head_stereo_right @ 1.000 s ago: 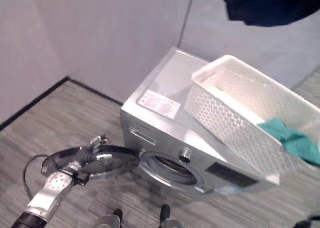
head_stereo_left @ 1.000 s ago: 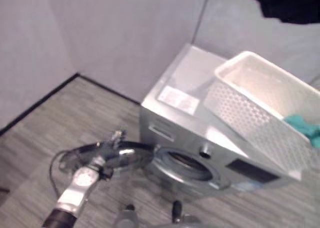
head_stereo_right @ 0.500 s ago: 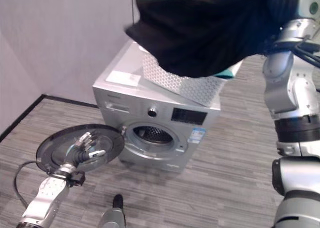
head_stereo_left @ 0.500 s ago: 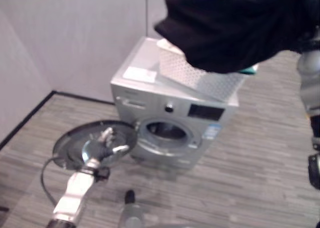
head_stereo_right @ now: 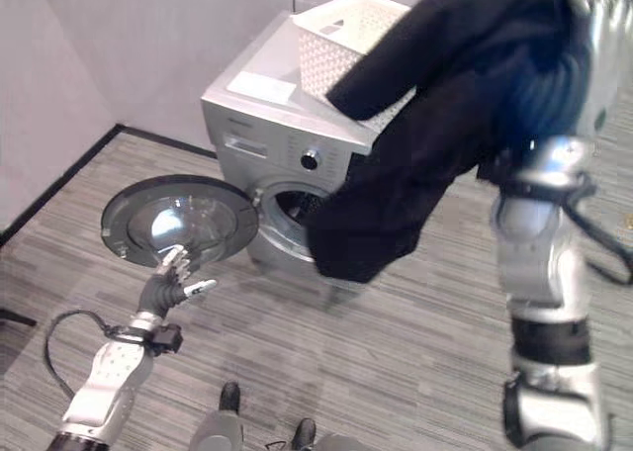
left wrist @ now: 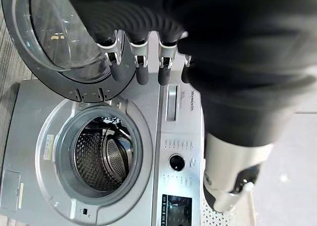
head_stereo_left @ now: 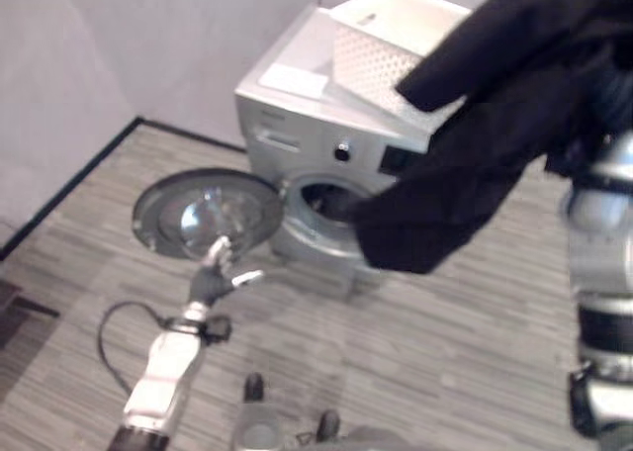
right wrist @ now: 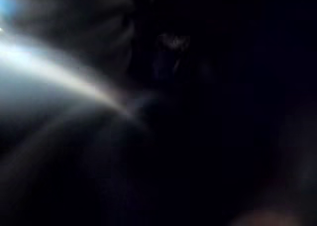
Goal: Grab the laundry basket,head to the washer,open it,put in the laundry and shut it.
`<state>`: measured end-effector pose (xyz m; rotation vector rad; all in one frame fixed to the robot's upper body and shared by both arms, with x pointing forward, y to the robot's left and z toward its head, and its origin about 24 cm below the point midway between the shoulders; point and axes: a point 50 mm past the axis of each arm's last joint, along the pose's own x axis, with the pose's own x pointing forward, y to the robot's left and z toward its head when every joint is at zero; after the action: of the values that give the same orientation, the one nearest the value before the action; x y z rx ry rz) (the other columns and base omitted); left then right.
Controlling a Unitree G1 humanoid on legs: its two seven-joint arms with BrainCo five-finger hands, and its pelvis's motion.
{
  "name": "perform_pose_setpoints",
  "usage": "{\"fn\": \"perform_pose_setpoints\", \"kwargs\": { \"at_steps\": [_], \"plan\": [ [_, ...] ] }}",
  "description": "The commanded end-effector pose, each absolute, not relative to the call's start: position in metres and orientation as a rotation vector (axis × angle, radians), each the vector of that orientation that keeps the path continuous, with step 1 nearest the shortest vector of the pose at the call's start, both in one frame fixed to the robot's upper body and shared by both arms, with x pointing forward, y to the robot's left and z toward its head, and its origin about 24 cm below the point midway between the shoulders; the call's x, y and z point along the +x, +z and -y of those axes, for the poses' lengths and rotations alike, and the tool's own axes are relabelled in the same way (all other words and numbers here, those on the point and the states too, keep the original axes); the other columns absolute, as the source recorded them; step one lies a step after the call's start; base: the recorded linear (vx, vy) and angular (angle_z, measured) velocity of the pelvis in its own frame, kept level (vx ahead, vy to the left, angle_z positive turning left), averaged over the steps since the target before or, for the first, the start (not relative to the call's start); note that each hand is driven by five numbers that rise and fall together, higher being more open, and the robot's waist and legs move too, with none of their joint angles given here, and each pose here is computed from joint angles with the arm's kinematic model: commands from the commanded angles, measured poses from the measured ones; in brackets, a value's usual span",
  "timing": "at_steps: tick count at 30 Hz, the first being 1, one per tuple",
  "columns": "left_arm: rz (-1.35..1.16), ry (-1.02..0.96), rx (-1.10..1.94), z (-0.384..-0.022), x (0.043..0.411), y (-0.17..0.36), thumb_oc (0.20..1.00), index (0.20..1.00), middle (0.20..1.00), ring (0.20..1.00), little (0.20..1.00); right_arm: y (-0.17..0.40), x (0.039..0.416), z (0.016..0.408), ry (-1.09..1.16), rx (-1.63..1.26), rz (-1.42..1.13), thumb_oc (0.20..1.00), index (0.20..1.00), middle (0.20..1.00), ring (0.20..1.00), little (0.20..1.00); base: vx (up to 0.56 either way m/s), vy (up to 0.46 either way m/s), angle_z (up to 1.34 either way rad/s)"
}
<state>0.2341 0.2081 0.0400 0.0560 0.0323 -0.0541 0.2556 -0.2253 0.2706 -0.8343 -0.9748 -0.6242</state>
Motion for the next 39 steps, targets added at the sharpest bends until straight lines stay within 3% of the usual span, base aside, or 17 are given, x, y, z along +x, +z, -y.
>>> {"fn": "perform_pose_setpoints", "kwargs": {
  "at_steps": [1,17,31,39],
  "plan": [
    [0.060,-0.032,0.113,-0.215,0.227,0.057,1.000,1.000,1.000,1.000,1.000,0.259,0.238,0.211,-0.443,-0.698,1.023,0.200,0.200,0.200,0.200,0.200,0.03,0.076,-0.07],
    [-0.059,-0.055,0.160,-0.238,0.199,0.041,1.000,1.000,1.000,1.000,1.000,0.136,0.206,0.189,0.173,-0.081,0.421,0.200,0.200,0.200,0.200,0.200,0.01,0.023,-0.05],
    [0.038,-0.082,0.140,-0.228,0.219,0.060,1.000,1.000,1.000,1.000,1.000,0.106,0.221,0.187,0.120,0.152,0.288,0.200,0.200,0.200,0.200,0.200,0.09,0.106,0.01],
    [0.074,-0.109,0.195,-0.230,0.224,0.073,1.000,1.000,1.000,1.000,1.000,0.083,0.210,0.199,0.058,0.191,0.176,0.200,0.200,0.200,0.200,0.200,0.18,0.130,0.17]
  ]
}}
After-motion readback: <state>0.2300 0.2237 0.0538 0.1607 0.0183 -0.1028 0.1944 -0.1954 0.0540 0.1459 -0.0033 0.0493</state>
